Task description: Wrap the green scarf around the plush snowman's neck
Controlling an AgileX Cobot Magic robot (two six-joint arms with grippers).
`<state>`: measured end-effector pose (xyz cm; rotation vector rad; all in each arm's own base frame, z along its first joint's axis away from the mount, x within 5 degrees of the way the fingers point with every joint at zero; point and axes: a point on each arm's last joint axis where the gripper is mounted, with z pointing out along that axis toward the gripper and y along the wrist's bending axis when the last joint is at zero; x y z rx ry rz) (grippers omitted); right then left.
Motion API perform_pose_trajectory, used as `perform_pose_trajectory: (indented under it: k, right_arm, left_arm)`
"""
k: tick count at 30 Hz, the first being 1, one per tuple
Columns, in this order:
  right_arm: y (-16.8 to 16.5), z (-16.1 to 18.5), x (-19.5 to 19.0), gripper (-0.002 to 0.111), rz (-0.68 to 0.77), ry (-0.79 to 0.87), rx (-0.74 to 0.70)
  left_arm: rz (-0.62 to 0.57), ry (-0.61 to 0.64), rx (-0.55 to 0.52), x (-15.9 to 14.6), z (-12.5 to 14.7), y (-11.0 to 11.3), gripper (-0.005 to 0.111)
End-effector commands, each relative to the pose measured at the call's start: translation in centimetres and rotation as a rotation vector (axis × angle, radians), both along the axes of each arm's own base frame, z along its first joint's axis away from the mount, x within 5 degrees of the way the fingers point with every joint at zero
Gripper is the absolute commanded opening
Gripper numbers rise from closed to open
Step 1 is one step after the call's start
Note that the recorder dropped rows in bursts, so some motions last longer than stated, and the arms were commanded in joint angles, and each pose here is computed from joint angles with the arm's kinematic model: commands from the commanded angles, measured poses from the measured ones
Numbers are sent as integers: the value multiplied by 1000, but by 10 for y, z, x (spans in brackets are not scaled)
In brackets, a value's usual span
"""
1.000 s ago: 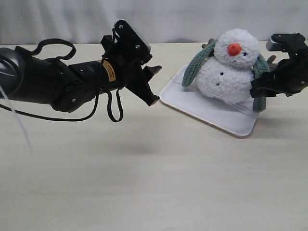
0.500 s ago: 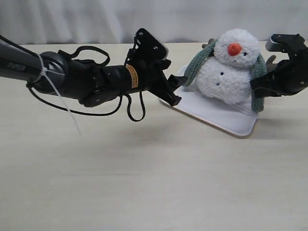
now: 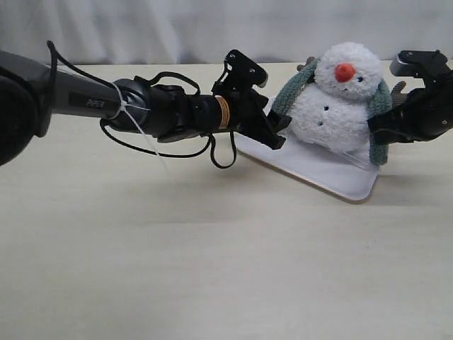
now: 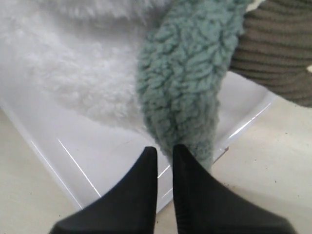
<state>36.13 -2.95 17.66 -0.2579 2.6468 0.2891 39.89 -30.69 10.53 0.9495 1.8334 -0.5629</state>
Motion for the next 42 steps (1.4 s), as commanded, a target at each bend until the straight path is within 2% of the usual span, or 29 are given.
perform_pose_trajectory:
  k: [1,11,17,19,22,26,30,34,39,42]
  right_arm:
    - [1,0,-1,11,-7,3,14]
    - [1,0,0,11,-8,1,13]
    - [1,0,0,11,-8,1,13]
    - [1,0,-1,11,-7,3,14]
    - [1,0,-1,11,-6,5,15]
    - [2,0,-2,11,1,17,22]
    - [5,1,-7,11,31,63,51]
    - [9,16,-14,11,56,65,77]
    - [13,24,-23,4,58,122,125]
    - [16,22,-27,4,61,168,150]
  left_arm:
    - [28,7,45,10,-10,-3,59]
    - [2,1,7,19,-31,-13,59]
    - [-13,-23,-22,25,-31,-19,59]
    - [-16,-25,-26,26,-34,-21,54]
    - [4,-10,12,28,-44,-19,37]
    - [72,21,113,30,-52,-11,14]
    - [109,32,151,32,-49,-8,0]
    - [150,42,218,27,-43,-10,0]
    - [118,16,258,10,-30,-32,0]
    - [95,-3,265,-3,-18,-47,0]
